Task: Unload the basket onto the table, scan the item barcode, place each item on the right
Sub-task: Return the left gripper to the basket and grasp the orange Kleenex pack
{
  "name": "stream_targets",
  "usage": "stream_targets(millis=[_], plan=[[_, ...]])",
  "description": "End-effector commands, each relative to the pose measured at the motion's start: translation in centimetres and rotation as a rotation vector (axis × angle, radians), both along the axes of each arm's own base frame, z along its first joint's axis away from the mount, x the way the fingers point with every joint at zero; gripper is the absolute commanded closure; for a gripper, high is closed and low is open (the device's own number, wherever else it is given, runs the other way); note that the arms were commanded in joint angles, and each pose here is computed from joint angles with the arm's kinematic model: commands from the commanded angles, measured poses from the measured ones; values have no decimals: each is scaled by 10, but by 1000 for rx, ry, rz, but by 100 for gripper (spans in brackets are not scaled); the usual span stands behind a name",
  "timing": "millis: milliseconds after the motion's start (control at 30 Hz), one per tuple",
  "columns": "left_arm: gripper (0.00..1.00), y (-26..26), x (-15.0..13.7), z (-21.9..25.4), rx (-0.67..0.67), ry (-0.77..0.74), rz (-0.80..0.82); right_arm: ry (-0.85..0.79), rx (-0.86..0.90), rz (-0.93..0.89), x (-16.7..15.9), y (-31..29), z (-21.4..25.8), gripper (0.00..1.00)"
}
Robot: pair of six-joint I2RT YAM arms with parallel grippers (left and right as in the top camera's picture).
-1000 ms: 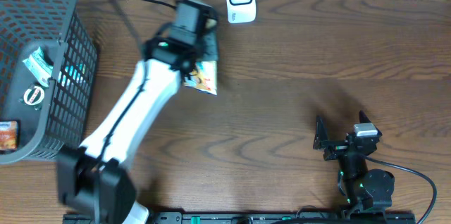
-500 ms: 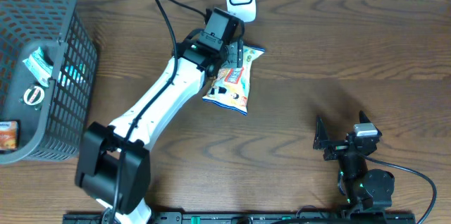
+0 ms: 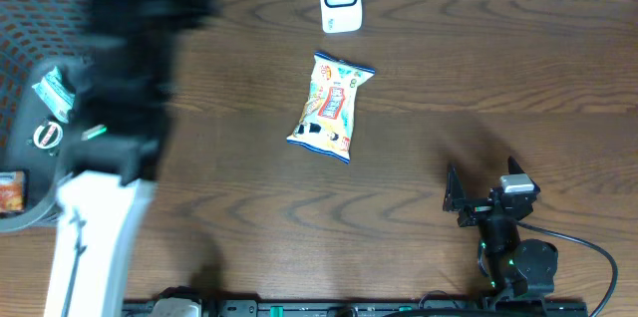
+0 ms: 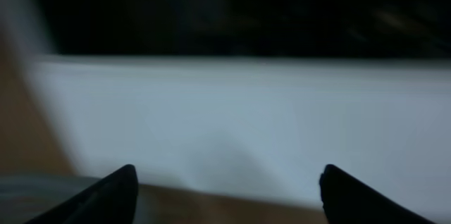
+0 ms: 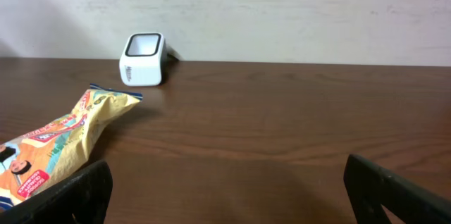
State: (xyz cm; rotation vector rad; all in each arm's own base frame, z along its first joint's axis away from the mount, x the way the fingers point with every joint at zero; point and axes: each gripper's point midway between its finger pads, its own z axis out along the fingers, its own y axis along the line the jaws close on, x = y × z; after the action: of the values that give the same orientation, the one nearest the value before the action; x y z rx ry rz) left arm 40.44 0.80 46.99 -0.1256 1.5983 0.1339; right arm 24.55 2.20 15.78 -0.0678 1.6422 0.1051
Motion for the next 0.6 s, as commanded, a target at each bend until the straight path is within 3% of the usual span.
stream_targets(millis=[0,233,567], plan=[[15,91,-26,15,55,-20,256,1,14,-4,0,-1,0,1],[14,238,-74,-61,0,254,631,2,14,-4,0,-1,0,1],[15,277,-50,-199,-156,630,539,2,14,-4,0,-1,0,1]])
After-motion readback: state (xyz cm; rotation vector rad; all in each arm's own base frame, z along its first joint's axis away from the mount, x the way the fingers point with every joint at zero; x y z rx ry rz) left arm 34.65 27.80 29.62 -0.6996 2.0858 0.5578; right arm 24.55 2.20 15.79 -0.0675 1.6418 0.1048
